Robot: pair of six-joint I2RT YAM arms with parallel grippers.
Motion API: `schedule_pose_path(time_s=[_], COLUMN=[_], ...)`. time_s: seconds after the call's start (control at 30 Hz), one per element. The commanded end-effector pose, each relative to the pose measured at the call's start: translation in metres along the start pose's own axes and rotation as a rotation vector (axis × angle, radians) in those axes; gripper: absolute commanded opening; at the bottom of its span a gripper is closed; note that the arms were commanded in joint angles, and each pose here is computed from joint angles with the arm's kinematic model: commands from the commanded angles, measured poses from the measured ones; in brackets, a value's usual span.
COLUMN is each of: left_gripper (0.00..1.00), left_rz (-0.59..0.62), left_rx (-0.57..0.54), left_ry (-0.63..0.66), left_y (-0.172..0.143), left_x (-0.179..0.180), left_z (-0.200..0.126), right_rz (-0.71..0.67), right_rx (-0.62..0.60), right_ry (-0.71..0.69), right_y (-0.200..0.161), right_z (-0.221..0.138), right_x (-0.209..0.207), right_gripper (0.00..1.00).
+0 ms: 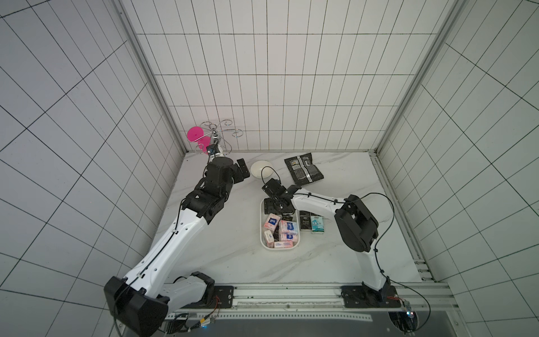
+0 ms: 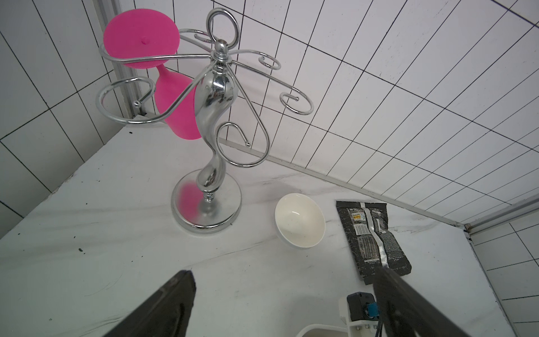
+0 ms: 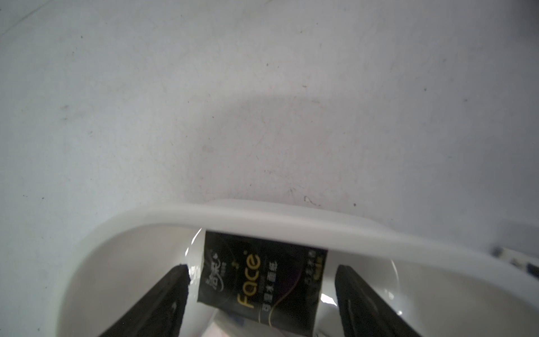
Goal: Take the pocket tissues out of the storage box
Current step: Pick up the pocket tissues from the storage box.
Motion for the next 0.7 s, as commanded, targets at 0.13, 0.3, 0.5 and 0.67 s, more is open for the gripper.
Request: schedule_pose_path(time_s=[0.13,0.3,0.5,0.67], left_gripper=[0.99,0.99,0.99,0.99], left_rz=[0.008,0.009,0.009,0.017], left_rx=[-0.031,-0.032,-0.028,-0.025], left_ry=[0.0,-0.002,-0.005,0.002], left_y=[0.011,0.013,0.014,0.014], left_x=[-0.002,-0.004,-0.007,-0.007], left_z=[-0.002,-0.001,0.002,0.005], right_rz=[-0.008,-0.01,-0.027,-0.034], right_rx=[0.058,0.03,-0.051,-0.114], right_ry=[-0.057,-0.066,-0.035,0.014], right_y=[-0.014,-0.009,0.009,0.019], right_z=[0.026,0.016,-0.02,-0.058], right_x=[-0.014,-0.02,-0.017,-0.017], right_gripper=[0.71,0.66,0.66,0.66])
Point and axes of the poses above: each gripper's point midway between its finger pads, its own z axis out along the fingers, its own x axis along the line the jaws close on, y = z × x, the point moved 2 cm from there along -z, back along the fingers, and after that the axes turned 7 degrees about z, right-handed, at the moved point
